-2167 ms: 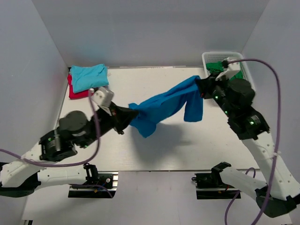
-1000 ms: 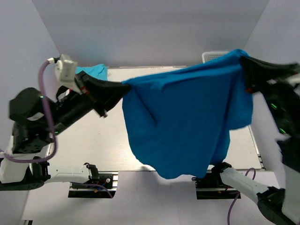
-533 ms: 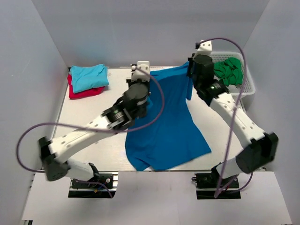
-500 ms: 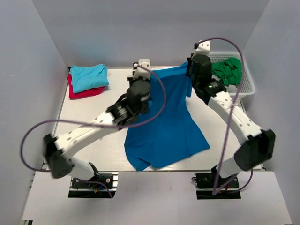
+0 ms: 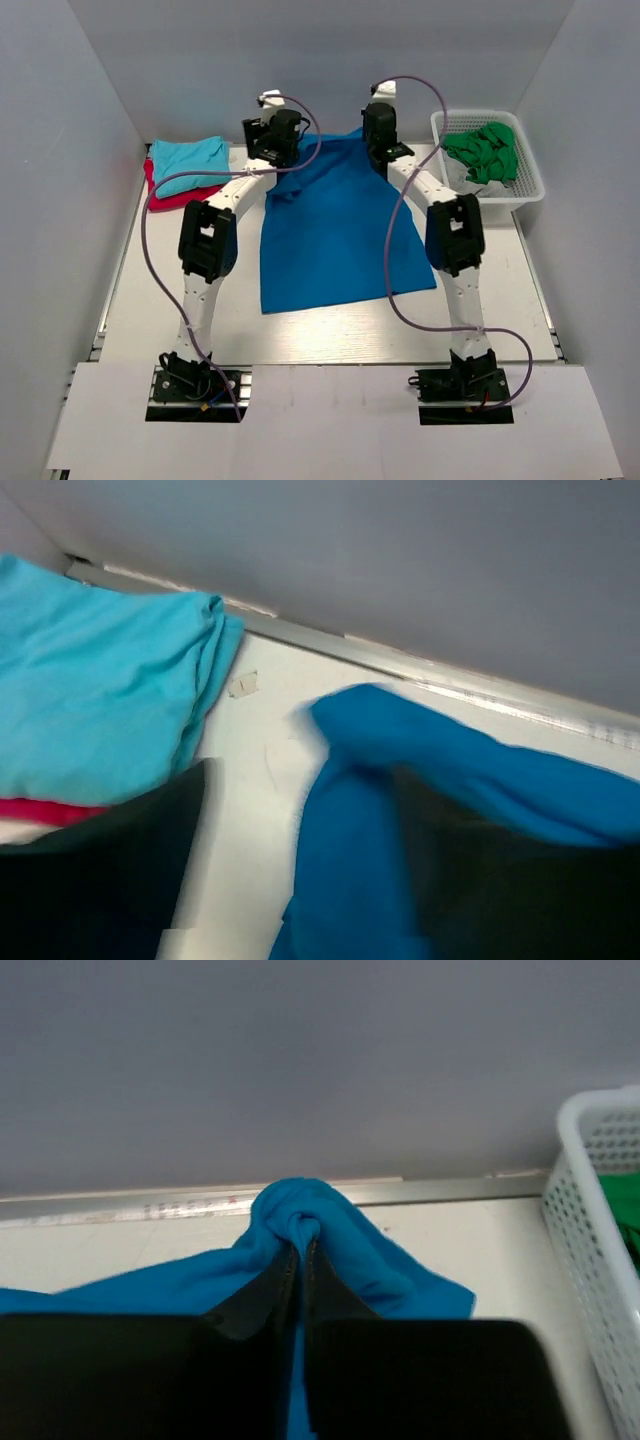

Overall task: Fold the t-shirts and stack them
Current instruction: Flatten out the tshirt

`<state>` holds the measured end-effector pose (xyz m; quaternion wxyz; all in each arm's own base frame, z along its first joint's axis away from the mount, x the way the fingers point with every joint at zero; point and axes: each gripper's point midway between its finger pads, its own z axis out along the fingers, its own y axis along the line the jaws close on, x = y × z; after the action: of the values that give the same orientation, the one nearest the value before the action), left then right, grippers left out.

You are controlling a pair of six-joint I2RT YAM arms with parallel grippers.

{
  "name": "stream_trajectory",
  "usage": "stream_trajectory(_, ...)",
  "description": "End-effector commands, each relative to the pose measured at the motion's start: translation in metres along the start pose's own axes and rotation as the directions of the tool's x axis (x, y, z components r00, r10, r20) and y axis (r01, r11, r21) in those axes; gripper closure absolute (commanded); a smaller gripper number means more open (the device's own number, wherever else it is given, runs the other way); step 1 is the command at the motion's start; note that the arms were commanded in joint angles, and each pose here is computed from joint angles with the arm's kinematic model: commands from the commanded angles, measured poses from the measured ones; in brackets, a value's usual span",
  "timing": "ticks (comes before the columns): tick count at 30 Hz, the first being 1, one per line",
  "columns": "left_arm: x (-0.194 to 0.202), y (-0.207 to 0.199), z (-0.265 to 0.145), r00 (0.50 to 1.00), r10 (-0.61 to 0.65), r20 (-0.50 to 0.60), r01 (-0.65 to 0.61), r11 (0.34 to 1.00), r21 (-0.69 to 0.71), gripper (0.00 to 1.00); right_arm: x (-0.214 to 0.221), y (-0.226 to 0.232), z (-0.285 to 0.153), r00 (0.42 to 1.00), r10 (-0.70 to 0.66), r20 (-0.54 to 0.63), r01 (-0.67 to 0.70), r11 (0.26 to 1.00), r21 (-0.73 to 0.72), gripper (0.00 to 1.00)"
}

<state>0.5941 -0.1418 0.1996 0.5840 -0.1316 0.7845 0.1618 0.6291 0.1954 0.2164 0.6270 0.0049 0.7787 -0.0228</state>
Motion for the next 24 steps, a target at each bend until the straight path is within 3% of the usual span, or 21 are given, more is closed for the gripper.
stream_trajectory(1, -0.012, 0.009, 0.042, 0.999, -0.043, 0.006, 0.043, 0.999, 0.007, 0.00, -0.002, -0.005, 0.049, 0.993, 0.003, 0.122, -0.004, 1.000, 0.002, 0.88)
stream_trajectory(2, -0.038, 0.005, 0.046, 0.996, -0.084, 0.043, 0.083, 0.996, 0.026, 0.00, -0.041, -0.002, 0.049, 0.981, 0.026, 0.194, -0.025, 1.000, -0.008, 0.65)
stream_trajectory(3, -0.036, -0.001, 0.049, 0.996, -0.085, 0.028, 0.084, 0.996, 0.044, 0.00, -0.041, 0.001, 0.051, 0.982, 0.022, 0.187, -0.020, 1.000, -0.015, 0.32)
stream_trajectory(4, -0.027, -0.001, 0.056, 0.998, -0.066, 0.003, 0.066, 0.997, 0.041, 0.00, -0.046, -0.001, 0.051, 0.982, 0.023, 0.188, -0.023, 1.000, -0.005, 0.10)
stream_trajectory(6, -0.044, -0.006, 0.049, 0.995, -0.095, 0.015, 0.094, 0.992, 0.089, 0.00, -0.044, 0.000, 0.041, 0.991, 0.009, 0.135, -0.005, 1.000, -0.031, 0.10)
stream_trajectory(7, -0.044, -0.006, 0.045, 0.996, -0.090, 0.005, 0.089, 0.990, 0.111, 0.00, -0.075, -0.004, 0.012, 0.987, 0.020, 0.159, -0.010, 0.998, -0.063, 0.10)
stream_trajectory(9, -0.049, -0.011, 0.018, 0.997, -0.079, -0.022, 0.081, 0.974, 0.213, 0.00, -0.035, -0.003, -0.003, 0.999, 0.012, 0.049, -0.008, 0.996, -0.085, 0.10)
stream_trajectory(11, -0.028, -0.020, -0.004, 0.998, -0.037, -0.055, 0.052, 0.955, 0.293, 0.00, -0.030, -0.010, -0.047, 0.999, 0.041, -0.036, -0.045, 0.989, -0.139, 0.10)
stream_trajectory(12, -0.048, -0.028, -0.028, 0.999, -0.035, -0.030, 0.044, 0.908, 0.416, 0.00, 0.032, -0.011, -0.059, 0.984, 0.048, -0.173, -0.073, 0.987, -0.143, 0.10)
stream_trajectory(13, -0.027, -0.040, -0.041, 0.998, -0.008, -0.057, 0.035, 0.870, 0.492, 0.00, 0.006, -0.006, -0.087, 0.985, 0.082, -0.150, -0.114, 0.968, -0.223, 0.10)
stream_trajectory(14, -0.020, -0.046, -0.050, 0.997, 0.007, -0.075, 0.035, 0.839, 0.544, 0.00, 0.020, -0.005, -0.095, 0.980, 0.083, -0.183, -0.126, 0.963, -0.239, 0.10)
stream_trajectory(15, -0.015, -0.056, -0.063, 0.996, 0.021, -0.085, 0.034, 0.804, 0.593, 0.00, 0.062, -0.009, -0.115, 0.957, 0.091, -0.274, -0.156, 0.961, -0.227, 0.10)
stream_trajectory(17, 0.009, -0.057, -0.068, 0.987, 0.063, -0.149, 0.036, 0.814, 0.579, 0.00, 0.084, -0.002, -0.141, 0.927, 0.083, -0.365, -0.195, 0.939, -0.282, 0.10)
stream_trajectory(18, 0.018, -0.062, -0.071, 0.983, 0.073, -0.170, 0.040, 0.812, 0.583, 0.00, 0.117, -0.006, -0.159, 0.887, 0.095, -0.451, -0.233, 0.937, -0.261, 0.10)
stream_trajectory(21, 0.049, -0.070, -0.074, 0.968, 0.118, -0.221, 0.041, 0.798, 0.601, 0.00, 0.149, 0.011, -0.203, 0.831, 0.049, -0.555, -0.288, 0.891, -0.352, 0.10)
stream_trajectory(22, 0.067, -0.074, -0.078, 0.958, 0.133, -0.252, 0.048, 0.797, 0.601, 0.00, 0.181, 0.005, -0.222, 0.794, 0.032, -0.607, -0.295, 0.893, -0.340, 0.10)
stream_trajectory(24, 0.082, -0.071, -0.076, 0.953, 0.132, -0.272, 0.056, 0.807, 0.588, 0.00, 0.196, 0.007, -0.241, 0.767, 0.026, -0.641, -0.314, 0.887, -0.340, 0.10)
